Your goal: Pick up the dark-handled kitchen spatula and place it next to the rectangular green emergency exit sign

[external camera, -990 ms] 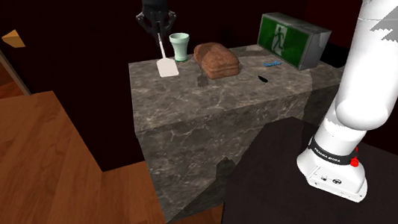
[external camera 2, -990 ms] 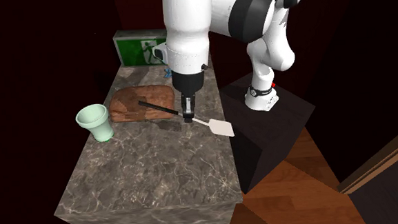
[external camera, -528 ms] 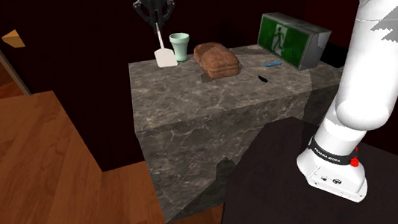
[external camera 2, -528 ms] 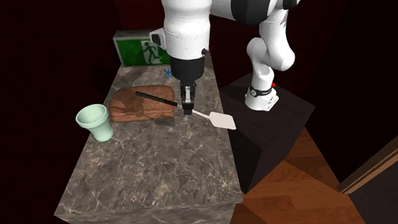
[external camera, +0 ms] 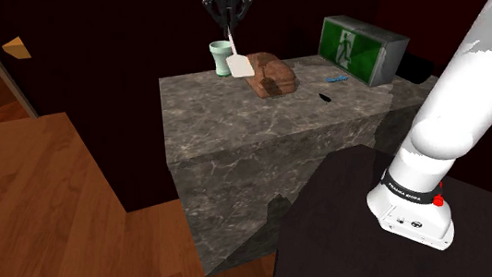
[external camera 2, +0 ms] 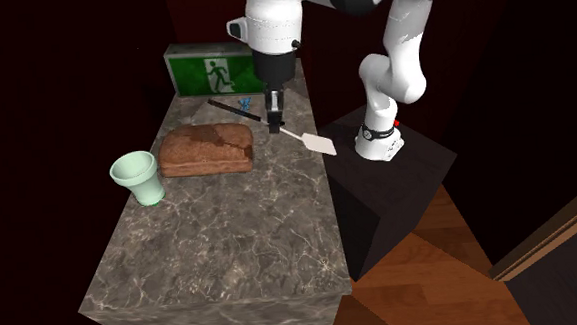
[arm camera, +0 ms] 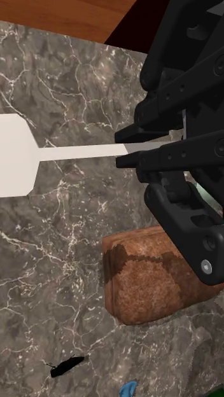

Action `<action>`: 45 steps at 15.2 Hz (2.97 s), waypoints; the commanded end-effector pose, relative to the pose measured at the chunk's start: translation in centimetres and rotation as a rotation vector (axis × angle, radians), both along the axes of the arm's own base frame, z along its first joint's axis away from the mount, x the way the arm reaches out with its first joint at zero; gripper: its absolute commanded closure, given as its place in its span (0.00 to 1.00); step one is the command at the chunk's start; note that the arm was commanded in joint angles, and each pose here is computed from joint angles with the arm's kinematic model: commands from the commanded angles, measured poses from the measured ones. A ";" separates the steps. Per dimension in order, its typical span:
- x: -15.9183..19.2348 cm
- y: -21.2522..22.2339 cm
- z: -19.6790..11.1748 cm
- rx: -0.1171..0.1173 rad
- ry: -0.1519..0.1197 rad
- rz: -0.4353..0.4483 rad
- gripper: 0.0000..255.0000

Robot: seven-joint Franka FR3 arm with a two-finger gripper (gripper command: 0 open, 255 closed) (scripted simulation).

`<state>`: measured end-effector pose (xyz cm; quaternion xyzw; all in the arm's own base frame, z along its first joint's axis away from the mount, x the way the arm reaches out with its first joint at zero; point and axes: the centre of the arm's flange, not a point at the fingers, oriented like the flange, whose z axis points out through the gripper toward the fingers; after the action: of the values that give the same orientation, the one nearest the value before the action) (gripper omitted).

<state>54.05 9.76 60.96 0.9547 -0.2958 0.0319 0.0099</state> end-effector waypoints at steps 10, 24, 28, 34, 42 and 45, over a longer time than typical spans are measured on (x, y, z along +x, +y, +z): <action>-9.1 -11.3 -0.1 0.001 0.000 0.001 1.00; -20.6 -25.7 0.0 0.001 0.000 0.001 1.00; -23.9 -29.9 0.0 0.001 0.000 0.001 1.00; -28.8 -36.1 0.0 0.001 0.000 0.001 1.00; -35.4 -44.3 0.0 0.001 0.000 0.001 1.00; -37.2 -46.7 -0.6 0.001 0.000 0.001 1.00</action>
<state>17.26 -36.27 60.64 0.9546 -0.2960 0.0321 0.0094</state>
